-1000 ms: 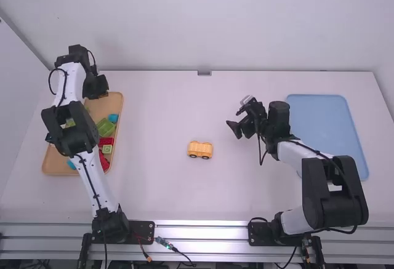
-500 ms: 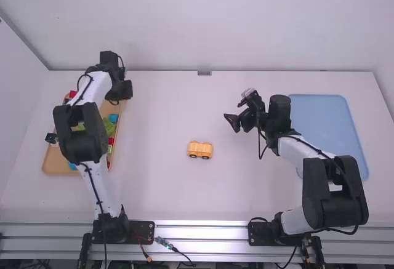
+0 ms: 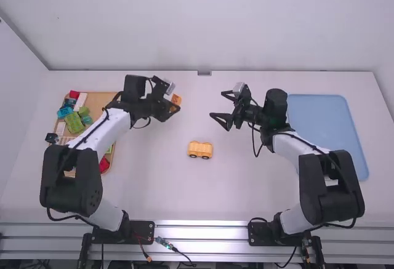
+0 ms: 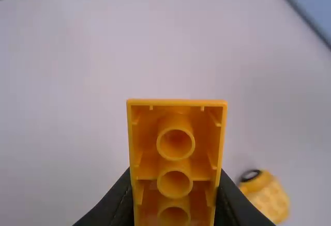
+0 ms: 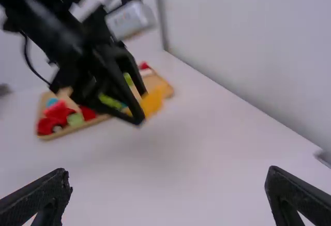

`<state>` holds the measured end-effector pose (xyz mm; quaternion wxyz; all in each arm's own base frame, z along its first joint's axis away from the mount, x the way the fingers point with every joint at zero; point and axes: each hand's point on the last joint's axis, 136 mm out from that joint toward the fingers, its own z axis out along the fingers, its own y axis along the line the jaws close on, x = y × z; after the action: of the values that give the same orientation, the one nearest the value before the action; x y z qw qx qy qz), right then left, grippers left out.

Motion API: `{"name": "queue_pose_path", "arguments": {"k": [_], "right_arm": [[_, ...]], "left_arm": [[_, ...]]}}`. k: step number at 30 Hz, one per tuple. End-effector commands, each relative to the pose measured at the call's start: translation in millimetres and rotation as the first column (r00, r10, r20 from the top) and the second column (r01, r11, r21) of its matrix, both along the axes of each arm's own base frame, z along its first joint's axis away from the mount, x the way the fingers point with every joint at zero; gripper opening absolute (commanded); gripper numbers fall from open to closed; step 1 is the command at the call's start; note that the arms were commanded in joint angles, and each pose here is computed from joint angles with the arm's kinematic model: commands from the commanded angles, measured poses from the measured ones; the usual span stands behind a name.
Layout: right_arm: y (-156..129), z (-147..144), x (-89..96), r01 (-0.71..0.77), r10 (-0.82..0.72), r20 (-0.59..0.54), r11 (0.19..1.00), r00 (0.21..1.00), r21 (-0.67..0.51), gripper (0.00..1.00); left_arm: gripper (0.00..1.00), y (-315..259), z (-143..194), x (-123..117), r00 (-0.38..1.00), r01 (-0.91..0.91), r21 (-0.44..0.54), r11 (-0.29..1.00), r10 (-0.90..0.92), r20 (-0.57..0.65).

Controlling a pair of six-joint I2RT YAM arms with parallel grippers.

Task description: Assemble lego blocks to make yellow taxi

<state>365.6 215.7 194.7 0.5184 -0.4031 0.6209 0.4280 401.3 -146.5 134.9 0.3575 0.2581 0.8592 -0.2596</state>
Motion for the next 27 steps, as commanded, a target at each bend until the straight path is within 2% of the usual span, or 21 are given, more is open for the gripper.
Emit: {"name": "queue_pose_path", "arguments": {"k": [1,2,5,9,12,16,21,22,27], "right_arm": [[11,9,-23.9,-0.221,0.226,-0.074,0.972,0.971,0.077,0.95],[15,8,-26.0,-0.258,0.266,-0.086,0.962,0.960,0.089,0.91],[25,0,-31.4,-0.330,0.338,-0.092,0.939,0.937,0.096,0.88],[37,-6,-39.3,-0.370,0.378,-0.087,0.924,0.922,0.097,0.83],[46,0,-53.3,-0.437,0.444,-0.055,0.893,0.894,0.102,0.78],[57,1,-60.9,-0.462,0.468,-0.043,0.881,0.883,0.098,0.68],[62,3,-65.6,-0.481,0.486,-0.031,0.871,0.873,0.097,0.64],[61,4,-65.5,-0.482,0.487,-0.036,0.870,0.872,0.099,0.63],[63,7,-64.7,-0.484,0.491,-0.055,0.869,0.870,0.106,0.64]], "left_arm": [[0.02,-33,12,-33,0.980,0.193,-0.090,0.977,-0.188,0.064],[0.02,-41,14,-41,0.969,0.241,-0.119,0.963,-0.231,0.091],[0.02,-55,25,-58,0.934,0.346,-0.204,0.916,-0.315,0.170],[0.02,-59,30,-60,0.941,0.331,-0.277,0.902,-0.292,0.173],[0.02,-61,32,-64,0.923,0.369,-0.287,0.884,-0.312,0.226],[0.02,-66,41,-73,0.888,0.438,-0.323,0.839,-0.348,0.300],[0.02,-67,42,-80,0.866,0.468,-0.329,0.820,-0.350,0.357],[0.02,-68,44,-87,0.836,0.508,-0.319,0.800,-0.369,0.405],[0.02,-67,55,-98,0.800,0.536,-0.331,0.777,-0.343,0.492]]}}
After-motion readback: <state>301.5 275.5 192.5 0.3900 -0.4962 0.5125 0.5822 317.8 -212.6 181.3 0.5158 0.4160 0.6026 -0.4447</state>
